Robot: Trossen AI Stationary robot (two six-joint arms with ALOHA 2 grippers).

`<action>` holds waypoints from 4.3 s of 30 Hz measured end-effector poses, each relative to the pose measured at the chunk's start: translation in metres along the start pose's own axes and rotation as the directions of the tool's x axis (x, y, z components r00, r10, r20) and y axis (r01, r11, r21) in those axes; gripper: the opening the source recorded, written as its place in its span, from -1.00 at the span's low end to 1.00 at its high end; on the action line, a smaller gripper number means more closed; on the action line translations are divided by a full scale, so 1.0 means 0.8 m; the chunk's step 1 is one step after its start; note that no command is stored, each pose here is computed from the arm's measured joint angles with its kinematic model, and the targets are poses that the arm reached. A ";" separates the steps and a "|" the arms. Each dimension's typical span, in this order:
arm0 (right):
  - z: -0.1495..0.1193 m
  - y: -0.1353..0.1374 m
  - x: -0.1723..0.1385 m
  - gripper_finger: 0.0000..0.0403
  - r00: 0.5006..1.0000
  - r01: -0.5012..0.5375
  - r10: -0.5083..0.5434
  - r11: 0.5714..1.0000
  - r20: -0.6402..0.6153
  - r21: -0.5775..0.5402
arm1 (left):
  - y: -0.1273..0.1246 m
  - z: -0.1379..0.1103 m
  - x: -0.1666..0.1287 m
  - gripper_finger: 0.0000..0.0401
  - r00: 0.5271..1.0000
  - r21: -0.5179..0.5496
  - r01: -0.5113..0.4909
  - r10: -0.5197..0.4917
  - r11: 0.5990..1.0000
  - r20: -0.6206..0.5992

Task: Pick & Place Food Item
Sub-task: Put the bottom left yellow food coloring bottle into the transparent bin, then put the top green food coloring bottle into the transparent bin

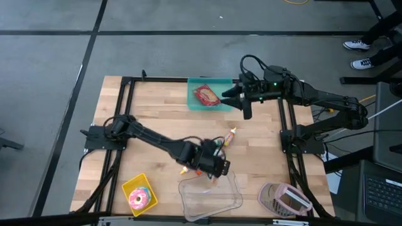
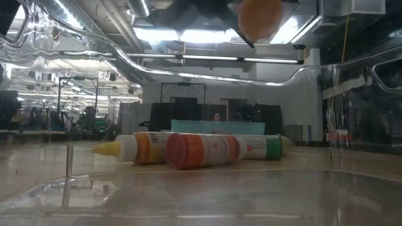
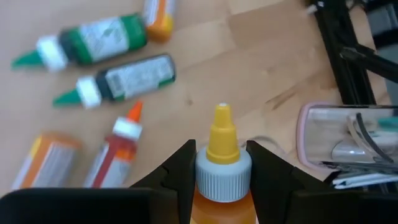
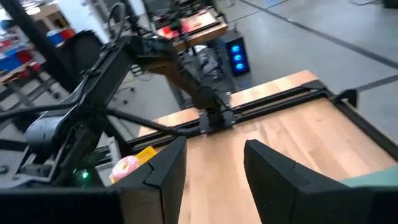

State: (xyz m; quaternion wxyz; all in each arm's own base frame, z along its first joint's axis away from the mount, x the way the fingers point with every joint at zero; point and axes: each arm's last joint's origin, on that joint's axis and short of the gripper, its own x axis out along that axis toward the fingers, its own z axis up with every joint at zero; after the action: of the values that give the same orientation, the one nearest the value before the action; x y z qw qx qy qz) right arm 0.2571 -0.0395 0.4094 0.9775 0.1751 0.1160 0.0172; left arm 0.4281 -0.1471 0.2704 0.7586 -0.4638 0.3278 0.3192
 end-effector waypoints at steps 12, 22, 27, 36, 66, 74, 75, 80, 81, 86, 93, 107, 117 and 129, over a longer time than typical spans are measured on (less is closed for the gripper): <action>0.000 -0.001 -0.001 -0.21 1.000 -0.024 0.024 1.000 -0.007 -0.002 | 0.007 -0.067 -0.030 -0.45 0.999 -0.269 -0.011 0.020 0.963 0.033; 0.000 -0.001 -0.001 -0.21 1.000 -0.023 0.023 1.000 -0.011 0.000 | -0.002 -0.129 0.018 -0.45 0.997 -0.416 0.051 -0.074 0.908 -0.039; -0.001 0.000 -0.001 -0.21 0.999 -0.045 0.045 0.999 -0.022 0.002 | -0.002 -0.138 0.044 -0.45 0.994 -0.441 0.061 -0.095 0.895 -0.055; -0.001 0.000 -0.001 -0.21 0.998 -0.049 0.049 0.999 -0.025 0.003 | 0.003 -0.126 0.051 -0.45 0.995 -0.440 -0.009 -0.035 0.898 -0.092; -0.001 0.001 -0.001 -0.21 0.997 -0.073 0.073 0.997 -0.025 0.016 | -0.029 -0.033 -0.027 0.08 0.941 -0.166 0.261 -0.213 0.951 0.262; 0.000 0.001 -0.001 -0.21 0.997 -0.073 0.074 0.997 -0.021 0.029 | 0.016 0.031 -0.051 0.08 0.994 0.246 -0.047 0.071 0.968 -0.088; 0.000 0.001 -0.001 -0.21 0.997 -0.073 0.074 0.997 -0.021 0.030 | 0.024 0.036 -0.052 0.08 0.984 0.302 -0.077 0.121 0.950 -0.133; 0.000 0.000 -0.001 -0.21 0.998 -0.059 0.060 0.997 -0.014 0.055 | 0.049 0.047 -0.050 0.08 0.918 0.528 -0.145 0.313 0.837 -0.244; 0.001 0.000 -0.001 -0.21 0.999 -0.050 0.051 0.997 -0.011 0.055 | 0.051 0.049 -0.048 0.08 0.911 0.553 -0.140 0.325 0.821 -0.253; 0.001 -0.001 -0.001 -0.21 1.000 -0.026 0.026 0.998 -0.001 0.054 | 0.052 0.049 -0.036 0.08 0.911 0.678 -0.107 0.345 0.728 -0.228; 0.002 -0.002 -0.001 -0.21 1.000 0.020 -0.021 0.997 0.016 0.076 | 0.070 0.079 -0.004 0.08 0.919 0.580 -0.267 0.384 0.770 -0.086; 0.002 -0.003 -0.001 -0.21 0.999 0.034 -0.037 0.994 0.020 0.108 | 0.110 0.112 0.075 0.08 0.958 0.715 -0.151 0.281 0.682 -0.066; 0.002 -0.003 -0.001 -0.21 0.999 0.033 -0.036 0.991 0.020 0.129 | 0.133 0.099 0.095 0.08 0.953 0.848 -0.081 0.291 0.524 -0.089; 0.002 -0.003 -0.001 -0.21 0.999 0.033 -0.036 0.991 0.020 0.132 | 0.150 0.093 0.111 0.08 0.953 0.859 -0.045 0.279 0.510 -0.115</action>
State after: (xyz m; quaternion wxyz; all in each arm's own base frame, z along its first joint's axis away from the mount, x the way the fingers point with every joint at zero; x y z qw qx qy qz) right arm 0.2570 -0.0423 0.4102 0.9653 0.2374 0.1088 -0.0094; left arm 0.3996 -0.0194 0.1671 0.8088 -0.0379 0.5720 0.1309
